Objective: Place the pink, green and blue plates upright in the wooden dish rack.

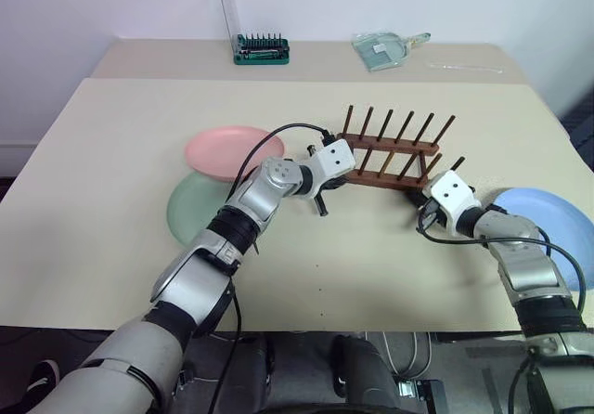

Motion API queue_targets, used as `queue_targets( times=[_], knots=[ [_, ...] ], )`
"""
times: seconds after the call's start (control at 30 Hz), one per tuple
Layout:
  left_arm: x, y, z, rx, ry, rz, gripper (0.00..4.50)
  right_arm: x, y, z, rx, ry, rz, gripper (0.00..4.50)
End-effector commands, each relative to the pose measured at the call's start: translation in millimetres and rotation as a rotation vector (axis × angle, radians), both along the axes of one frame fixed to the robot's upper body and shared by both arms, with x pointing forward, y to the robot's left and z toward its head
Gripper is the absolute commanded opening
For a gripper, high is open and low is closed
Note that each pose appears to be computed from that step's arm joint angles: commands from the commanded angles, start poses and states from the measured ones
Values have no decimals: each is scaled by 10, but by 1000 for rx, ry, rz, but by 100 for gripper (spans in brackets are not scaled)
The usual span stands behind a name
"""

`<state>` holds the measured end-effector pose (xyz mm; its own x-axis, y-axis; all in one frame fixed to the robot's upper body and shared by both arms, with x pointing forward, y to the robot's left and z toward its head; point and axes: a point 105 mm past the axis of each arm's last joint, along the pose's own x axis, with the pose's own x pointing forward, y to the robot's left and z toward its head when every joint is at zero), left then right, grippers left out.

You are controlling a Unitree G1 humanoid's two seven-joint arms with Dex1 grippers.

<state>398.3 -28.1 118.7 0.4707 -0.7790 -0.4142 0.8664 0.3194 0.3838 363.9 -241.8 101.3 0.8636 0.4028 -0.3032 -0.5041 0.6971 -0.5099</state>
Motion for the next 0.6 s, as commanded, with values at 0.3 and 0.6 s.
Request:
queue_targets(
  times=[0.3, 0.6],
  knots=[
    [3, -89, 237, -62, 12, -61, 0, -96, 118, 32, 27, 35, 123, 4],
    [-797, 67, 744, -289, 315, -373, 280, -700, 218, 713, 492, 137, 271, 234]
  ],
)
